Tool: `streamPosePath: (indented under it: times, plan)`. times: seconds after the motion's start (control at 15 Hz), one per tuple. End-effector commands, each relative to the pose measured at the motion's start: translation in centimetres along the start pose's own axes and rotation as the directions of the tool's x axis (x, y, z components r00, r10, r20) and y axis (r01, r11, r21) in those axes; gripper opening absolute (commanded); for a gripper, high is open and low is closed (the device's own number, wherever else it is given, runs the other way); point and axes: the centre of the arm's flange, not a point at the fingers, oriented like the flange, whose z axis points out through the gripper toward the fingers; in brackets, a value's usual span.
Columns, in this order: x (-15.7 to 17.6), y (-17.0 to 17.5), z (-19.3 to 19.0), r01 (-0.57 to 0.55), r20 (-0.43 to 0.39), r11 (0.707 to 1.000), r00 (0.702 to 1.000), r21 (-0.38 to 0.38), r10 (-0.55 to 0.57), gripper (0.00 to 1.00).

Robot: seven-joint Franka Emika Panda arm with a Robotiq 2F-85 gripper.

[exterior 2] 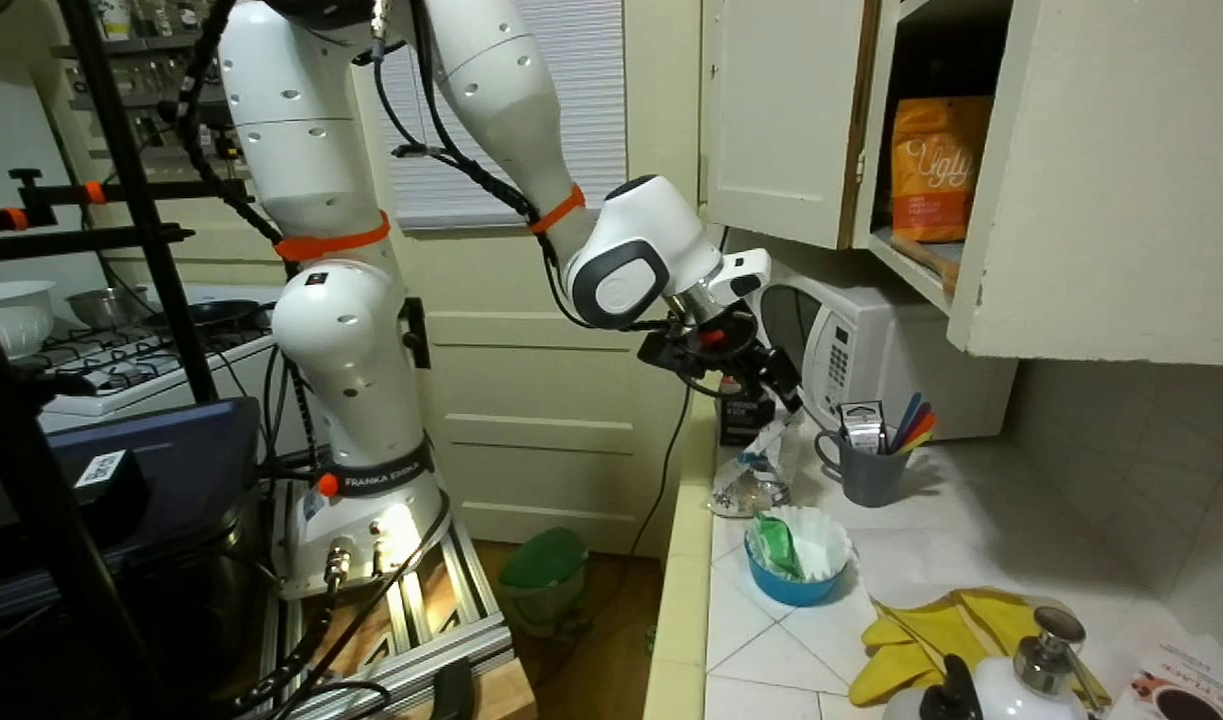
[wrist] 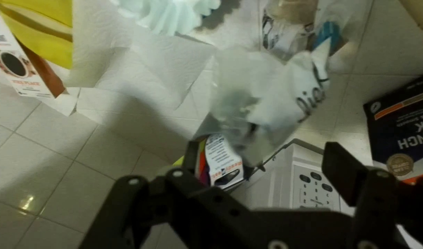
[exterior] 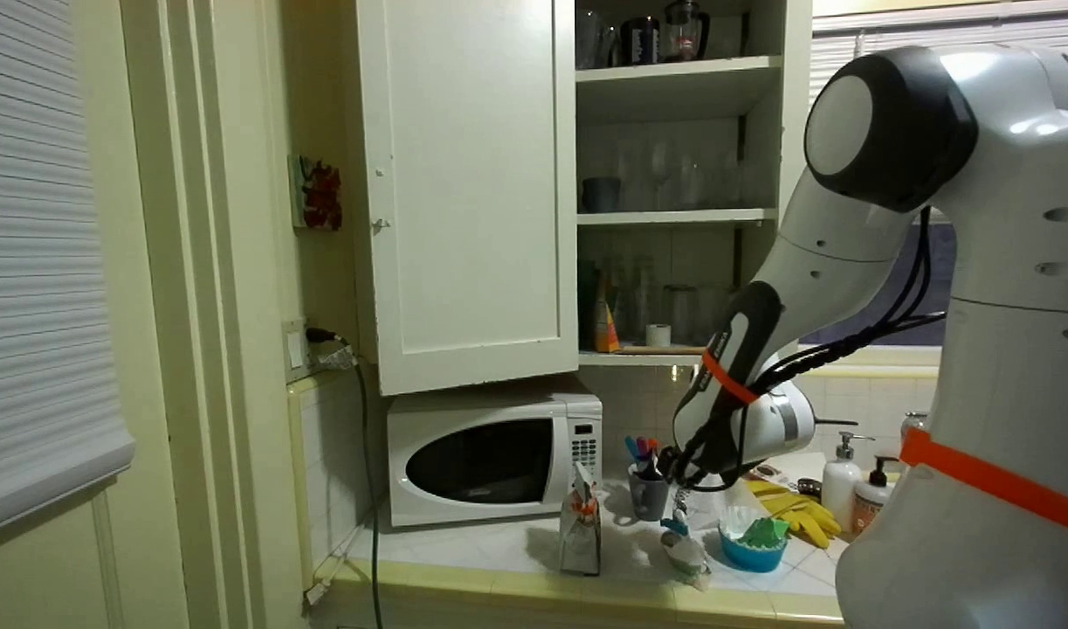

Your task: Remove the object from the cabinet and place it on the counter top

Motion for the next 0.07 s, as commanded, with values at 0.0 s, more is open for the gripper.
streamPosePath:
  times: [0.0]
  plan:
    - [0.01, 0.87, -0.96, 0.011, 0.017, 1.0, 1.0, -0.007, -0.011, 0.97]
